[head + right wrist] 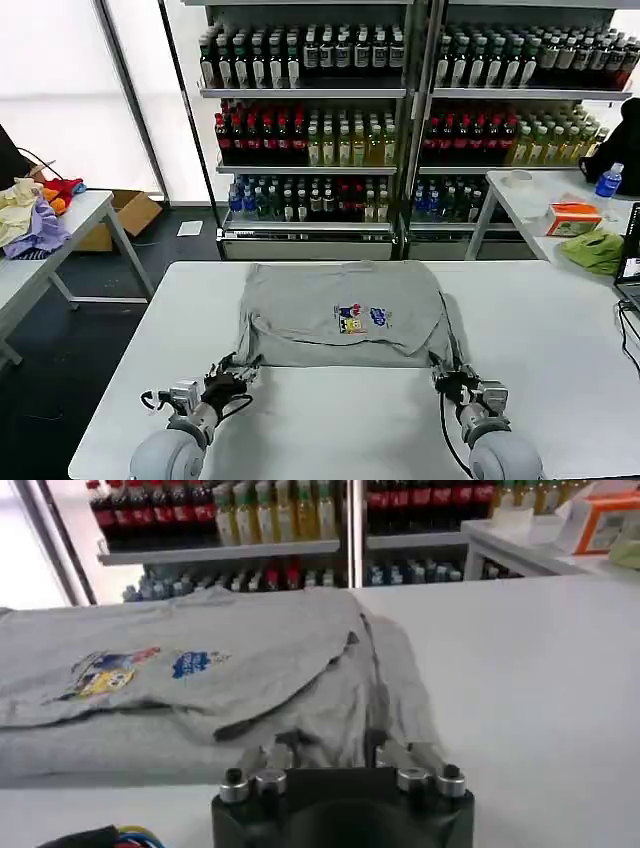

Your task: Fold and organize the clothes.

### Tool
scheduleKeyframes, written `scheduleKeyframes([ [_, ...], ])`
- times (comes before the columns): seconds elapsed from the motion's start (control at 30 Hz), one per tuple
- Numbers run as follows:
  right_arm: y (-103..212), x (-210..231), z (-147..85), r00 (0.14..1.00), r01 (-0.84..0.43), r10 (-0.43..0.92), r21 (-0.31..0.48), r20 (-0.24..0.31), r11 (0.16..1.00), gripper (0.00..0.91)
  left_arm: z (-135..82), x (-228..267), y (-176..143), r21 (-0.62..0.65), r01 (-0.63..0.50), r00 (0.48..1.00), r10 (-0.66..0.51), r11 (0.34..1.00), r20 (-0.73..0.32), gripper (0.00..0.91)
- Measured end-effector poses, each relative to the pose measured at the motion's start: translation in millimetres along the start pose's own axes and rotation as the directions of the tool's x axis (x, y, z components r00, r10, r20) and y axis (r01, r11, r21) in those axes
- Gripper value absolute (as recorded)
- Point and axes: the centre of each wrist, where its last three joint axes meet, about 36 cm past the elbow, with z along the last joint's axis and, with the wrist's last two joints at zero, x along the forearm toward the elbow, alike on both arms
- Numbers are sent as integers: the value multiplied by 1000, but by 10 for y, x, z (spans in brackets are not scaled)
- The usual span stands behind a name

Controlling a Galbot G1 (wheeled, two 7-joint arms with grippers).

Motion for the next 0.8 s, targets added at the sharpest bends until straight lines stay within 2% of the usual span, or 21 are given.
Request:
scheduleKeyframes([
  [0.5,-60,78,19,1000,23,-23,4,-5,1000,0,109,-4,0,13,14,1000,-13,1000,-8,30],
  [0.8,-39,355,52,999,51,-51,12,-10,999,0,188,206,-10,32,39,999,-39,999,-13,30],
])
